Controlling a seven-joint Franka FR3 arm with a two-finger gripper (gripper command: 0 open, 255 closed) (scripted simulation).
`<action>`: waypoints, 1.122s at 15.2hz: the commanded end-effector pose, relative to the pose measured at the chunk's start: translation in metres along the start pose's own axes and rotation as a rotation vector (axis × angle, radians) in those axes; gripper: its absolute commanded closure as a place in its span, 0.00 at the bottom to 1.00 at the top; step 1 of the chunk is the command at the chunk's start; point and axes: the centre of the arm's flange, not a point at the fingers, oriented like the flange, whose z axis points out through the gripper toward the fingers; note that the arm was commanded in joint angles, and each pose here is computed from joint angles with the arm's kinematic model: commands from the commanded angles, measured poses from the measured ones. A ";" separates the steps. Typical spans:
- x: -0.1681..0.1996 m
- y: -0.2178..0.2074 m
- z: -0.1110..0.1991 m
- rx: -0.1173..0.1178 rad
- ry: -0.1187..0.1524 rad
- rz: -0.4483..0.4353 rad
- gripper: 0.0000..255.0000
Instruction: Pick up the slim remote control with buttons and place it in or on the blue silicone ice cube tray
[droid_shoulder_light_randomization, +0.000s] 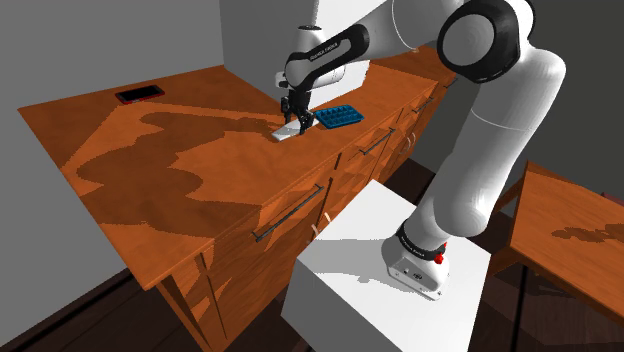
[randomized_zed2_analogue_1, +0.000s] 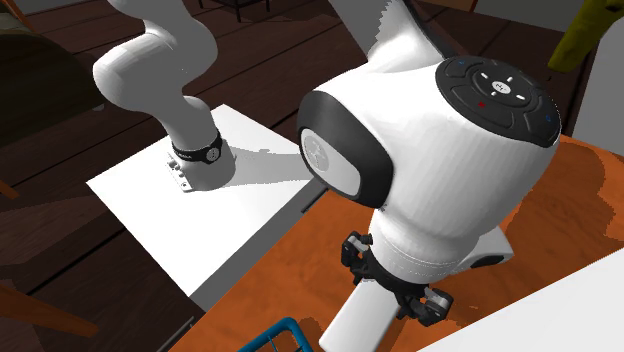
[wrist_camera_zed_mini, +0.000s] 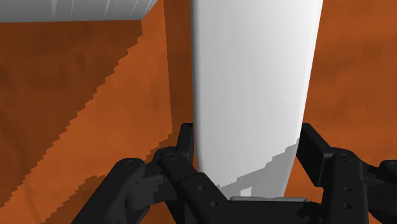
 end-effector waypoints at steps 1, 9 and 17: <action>0.000 0.000 0.000 0.000 0.000 0.000 1.00; 0.000 0.000 -0.016 0.000 0.000 0.000 1.00; 0.000 0.000 -0.058 0.000 0.000 0.000 1.00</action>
